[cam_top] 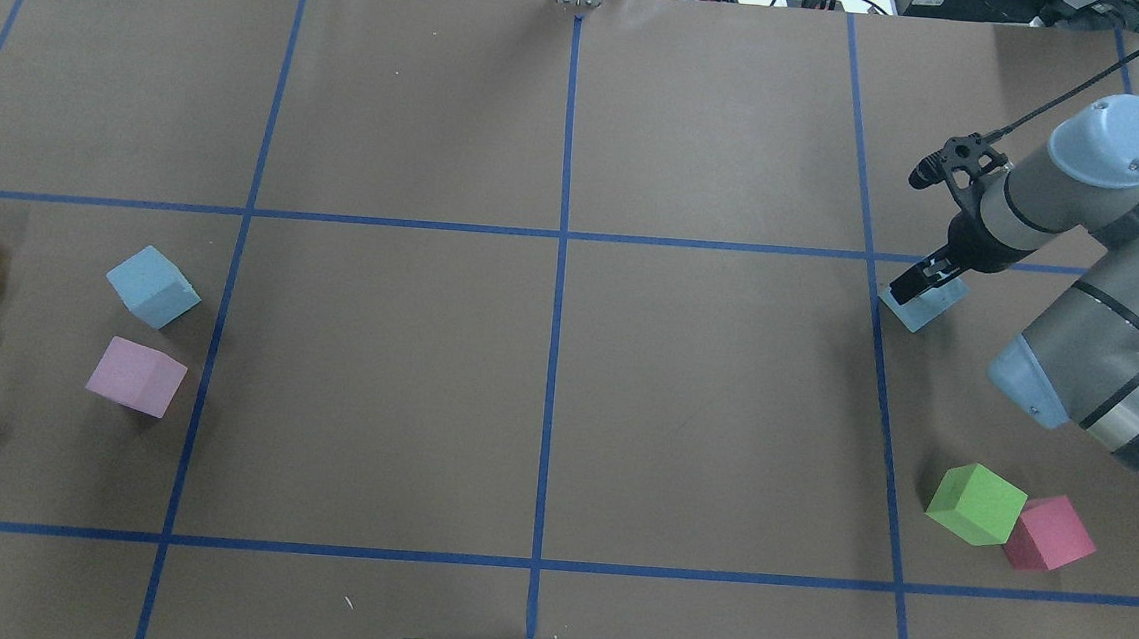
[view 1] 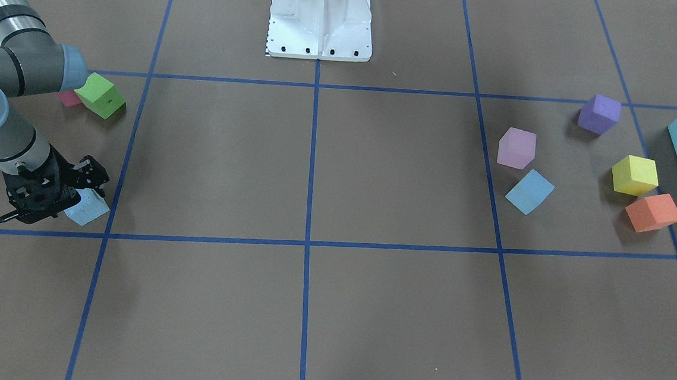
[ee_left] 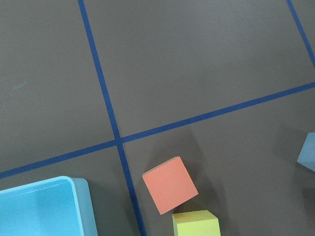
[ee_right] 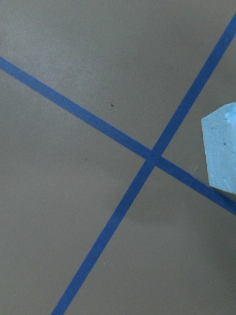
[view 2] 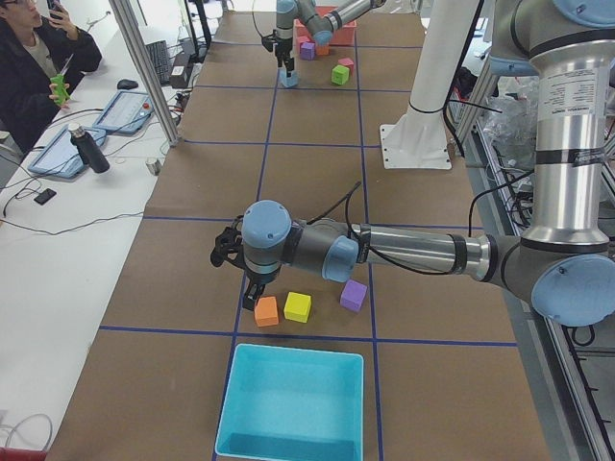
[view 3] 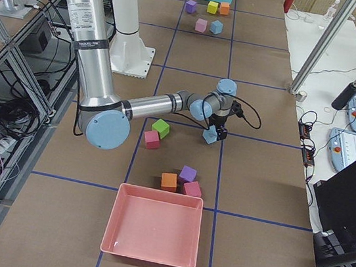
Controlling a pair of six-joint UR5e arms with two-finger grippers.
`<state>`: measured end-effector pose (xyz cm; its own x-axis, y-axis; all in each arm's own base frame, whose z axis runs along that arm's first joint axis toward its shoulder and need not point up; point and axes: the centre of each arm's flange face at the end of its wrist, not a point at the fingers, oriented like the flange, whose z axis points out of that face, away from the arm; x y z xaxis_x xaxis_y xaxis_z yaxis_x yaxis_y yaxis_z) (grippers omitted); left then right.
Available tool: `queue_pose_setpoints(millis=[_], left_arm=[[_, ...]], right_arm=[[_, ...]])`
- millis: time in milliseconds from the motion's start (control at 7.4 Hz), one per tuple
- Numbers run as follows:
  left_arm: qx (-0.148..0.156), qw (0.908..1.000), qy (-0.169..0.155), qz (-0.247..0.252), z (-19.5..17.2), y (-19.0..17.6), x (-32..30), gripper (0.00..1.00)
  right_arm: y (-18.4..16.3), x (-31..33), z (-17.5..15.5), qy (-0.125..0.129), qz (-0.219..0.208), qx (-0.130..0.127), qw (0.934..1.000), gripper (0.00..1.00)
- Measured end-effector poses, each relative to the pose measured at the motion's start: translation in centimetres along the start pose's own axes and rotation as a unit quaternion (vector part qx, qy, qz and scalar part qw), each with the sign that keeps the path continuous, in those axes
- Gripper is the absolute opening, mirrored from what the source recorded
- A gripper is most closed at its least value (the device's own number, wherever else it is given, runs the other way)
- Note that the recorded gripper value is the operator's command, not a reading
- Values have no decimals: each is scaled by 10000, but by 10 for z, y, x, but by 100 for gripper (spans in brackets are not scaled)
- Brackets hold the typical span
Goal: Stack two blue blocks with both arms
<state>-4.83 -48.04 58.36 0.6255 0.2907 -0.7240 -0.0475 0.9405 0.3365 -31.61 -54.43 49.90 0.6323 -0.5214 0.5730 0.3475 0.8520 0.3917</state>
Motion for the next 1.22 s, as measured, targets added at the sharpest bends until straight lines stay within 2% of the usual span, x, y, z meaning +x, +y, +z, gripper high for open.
queue_pose_setpoints(millis=[135,270,541,676,811,946,1081,1216], left_arm=[[2,10000,0,0,0,0,0,98],[3,10000,0,1,0,0,0,98],[7,10000,0,4,0,0,0,98],[17,10000,-1,12,0,1,0,98],[19,10000,-1,13,1,1,-1,98],[17,10000,-1,9,1,2,-1,98],[16,10000,-1,8,1,3,-1,98],[11,10000,0,3,1,3,-1,98]], right_arm=[[3,1,5,-4,-11,-57,10000,11],[6,2,7,-8,-14,-82,10000,0],[4,-4,2,-34,-55,-26,10000,0],[-7,-16,-13,-50,42,110,9999,0],[-23,-34,-28,-73,423,255,9988,0],[-44,-57,-44,-115,990,369,9943,0],[-70,-86,-61,-168,1470,378,9883,0],[-96,-125,-78,-211,1933,274,9805,0]])
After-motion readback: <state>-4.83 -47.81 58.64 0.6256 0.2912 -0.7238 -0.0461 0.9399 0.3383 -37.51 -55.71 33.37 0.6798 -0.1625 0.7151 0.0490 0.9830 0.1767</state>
